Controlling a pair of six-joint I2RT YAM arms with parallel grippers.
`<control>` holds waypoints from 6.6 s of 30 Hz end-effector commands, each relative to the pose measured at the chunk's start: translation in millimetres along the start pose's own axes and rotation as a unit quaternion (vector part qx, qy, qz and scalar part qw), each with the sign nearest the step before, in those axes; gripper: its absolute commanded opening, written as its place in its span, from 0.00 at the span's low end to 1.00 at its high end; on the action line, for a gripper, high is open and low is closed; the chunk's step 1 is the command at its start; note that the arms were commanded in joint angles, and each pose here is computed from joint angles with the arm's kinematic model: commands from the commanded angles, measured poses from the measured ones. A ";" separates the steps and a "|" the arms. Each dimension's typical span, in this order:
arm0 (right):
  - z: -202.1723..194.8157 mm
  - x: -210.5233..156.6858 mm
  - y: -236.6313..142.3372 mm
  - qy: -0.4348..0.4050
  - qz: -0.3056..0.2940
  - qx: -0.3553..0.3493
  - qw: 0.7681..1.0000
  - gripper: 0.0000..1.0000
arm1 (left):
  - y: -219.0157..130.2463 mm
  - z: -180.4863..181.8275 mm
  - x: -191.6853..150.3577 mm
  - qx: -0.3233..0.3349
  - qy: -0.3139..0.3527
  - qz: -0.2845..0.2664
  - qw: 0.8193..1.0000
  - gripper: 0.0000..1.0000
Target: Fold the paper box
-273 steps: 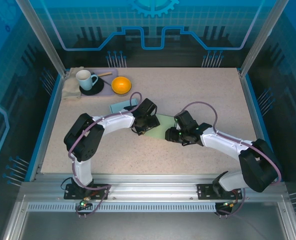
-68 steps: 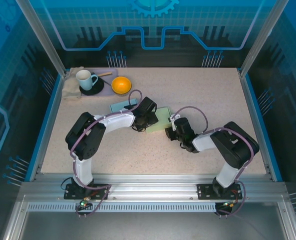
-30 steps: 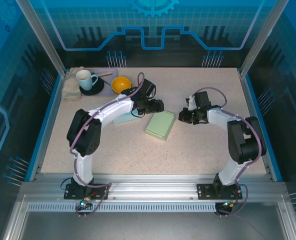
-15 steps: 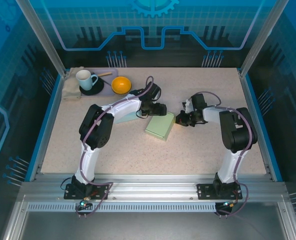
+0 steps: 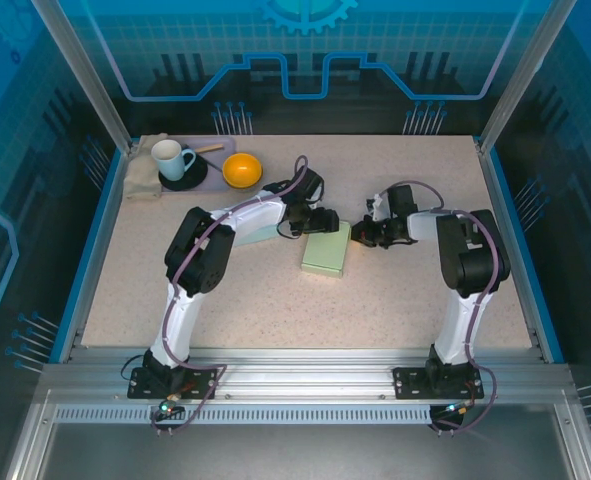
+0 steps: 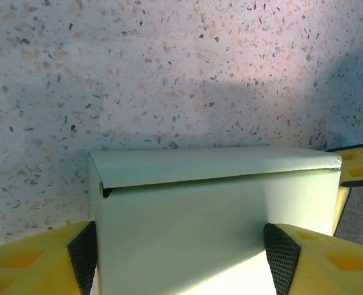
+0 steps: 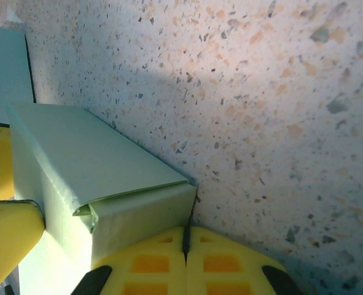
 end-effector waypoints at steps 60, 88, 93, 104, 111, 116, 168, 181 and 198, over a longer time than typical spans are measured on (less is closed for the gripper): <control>54.3 -49.6 -92.4 -0.217 -0.094 -0.200 0.951 0.50 | -95.6 8.4 -85.5 0.054 -0.130 -0.036 0.989 0.80; 18.0 20.1 -40.6 -0.129 -0.104 -0.168 0.972 0.48 | -12.8 -15.3 20.8 0.037 -0.093 -0.076 0.992 0.67; 20.6 33.8 -32.6 -0.107 -0.113 -0.160 0.975 0.48 | -1.7 -2.9 44.2 0.048 -0.088 -0.085 0.991 0.66; 26.5 48.2 -46.8 -0.082 -0.149 -0.175 0.970 0.52 | -23.2 26.8 63.3 0.107 -0.073 -0.102 0.986 0.76; 41.6 47.6 -94.4 -0.117 -0.190 -0.212 0.952 0.53 | -77.9 22.6 76.5 0.129 -0.036 -0.143 0.981 0.80; 43.6 39.7 -142.4 -0.145 -0.246 -0.259 0.923 0.54 | -140.4 23.0 70.1 0.153 0.007 -0.205 0.967 0.84; -40.8 22.5 -138.7 -0.281 -0.413 -0.236 0.834 1.00 | -196.2 256.8 -69.5 0.312 0.047 -0.412 0.855 0.99; -36.8 22.0 -134.2 -0.295 -0.398 -0.222 0.840 1.00 | -195.8 256.9 -69.8 0.310 0.046 -0.411 0.856 0.99; -36.9 21.8 -134.0 -0.295 -0.398 -0.222 0.840 1.00 | -191.4 253.3 -66.7 0.278 0.061 -0.401 0.871 0.99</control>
Point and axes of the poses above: each hand's point on the last joint's axis, 136 mm out from that joint toward the fingers, its own y axis out along the fingers, its own z axis along the line the jaws close on, x = y × z, the point moved 3 cm from there along -y, back along the fingers, and after that the axes turned 8 degrees about y, right-handed, at the moved point
